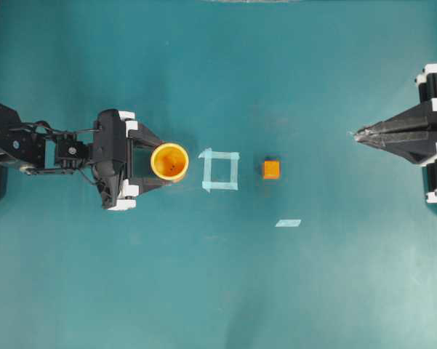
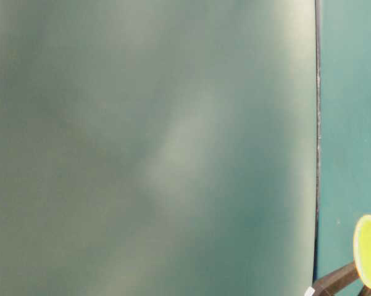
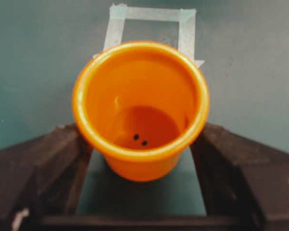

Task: Move the cup backward with left arm.
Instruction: 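Slide the held orange cup backward toward the far table edge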

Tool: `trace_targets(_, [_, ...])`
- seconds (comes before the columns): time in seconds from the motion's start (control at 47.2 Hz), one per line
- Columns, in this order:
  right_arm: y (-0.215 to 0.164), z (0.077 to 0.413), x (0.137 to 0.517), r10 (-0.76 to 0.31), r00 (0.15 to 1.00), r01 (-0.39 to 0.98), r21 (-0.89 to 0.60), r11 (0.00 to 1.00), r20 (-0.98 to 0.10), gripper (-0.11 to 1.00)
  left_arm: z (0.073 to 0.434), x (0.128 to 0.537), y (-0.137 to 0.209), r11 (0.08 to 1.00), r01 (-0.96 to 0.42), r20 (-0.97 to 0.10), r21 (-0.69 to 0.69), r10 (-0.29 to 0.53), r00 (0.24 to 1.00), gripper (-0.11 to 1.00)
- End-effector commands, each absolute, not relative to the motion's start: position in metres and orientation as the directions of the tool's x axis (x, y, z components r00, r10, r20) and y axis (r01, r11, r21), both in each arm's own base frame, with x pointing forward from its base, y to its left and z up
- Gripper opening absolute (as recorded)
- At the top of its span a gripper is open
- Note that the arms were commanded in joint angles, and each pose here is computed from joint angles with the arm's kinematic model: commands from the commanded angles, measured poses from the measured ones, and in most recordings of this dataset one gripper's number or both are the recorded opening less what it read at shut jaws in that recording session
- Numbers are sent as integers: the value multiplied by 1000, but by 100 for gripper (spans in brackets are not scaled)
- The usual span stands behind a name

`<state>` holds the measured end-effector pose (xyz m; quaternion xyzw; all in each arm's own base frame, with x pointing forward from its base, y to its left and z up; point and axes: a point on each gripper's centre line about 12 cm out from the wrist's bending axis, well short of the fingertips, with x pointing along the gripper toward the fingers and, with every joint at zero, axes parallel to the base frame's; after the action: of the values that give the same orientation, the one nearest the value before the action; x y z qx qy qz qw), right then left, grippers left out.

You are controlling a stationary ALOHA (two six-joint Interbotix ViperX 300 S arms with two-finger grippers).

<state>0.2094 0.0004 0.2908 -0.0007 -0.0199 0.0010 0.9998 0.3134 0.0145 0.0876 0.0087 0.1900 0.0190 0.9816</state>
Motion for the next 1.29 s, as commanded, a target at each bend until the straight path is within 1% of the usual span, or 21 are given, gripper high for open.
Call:
trace_targets(0.0, [0,304,212,2,997,-2,2,1000,74,0,96,319,14,999,-30,-334,27,38,942,64])
trace_targets(0.191, [0,304,212,2,997,-2,2,1000,74,0,99,320,15,999,-30,-306,35,39,951,64])
trace_targets(0.487, [0,306,212,1,997,-2,6,1000,78,0,100,319,22,998,-55,-305,35,63,950,64])
trace_targets(0.699, [0,306,212,1,997,-2,9,1000,78,0,101,317,41,993,-113,-303,33,118,946,64])
trace_targets(0.954, [0,306,212,1,997,-2,9,1000,80,0,102,313,75,975,-219,-301,34,219,928,64])
trace_targets(1.123, [0,306,212,1,997,-2,9,1000,80,0,101,313,96,960,-279,-333,33,274,902,64])
trace_targets(1.271, [0,306,212,1,997,-2,9,1000,80,0,101,315,110,950,-311,-350,33,303,886,64])
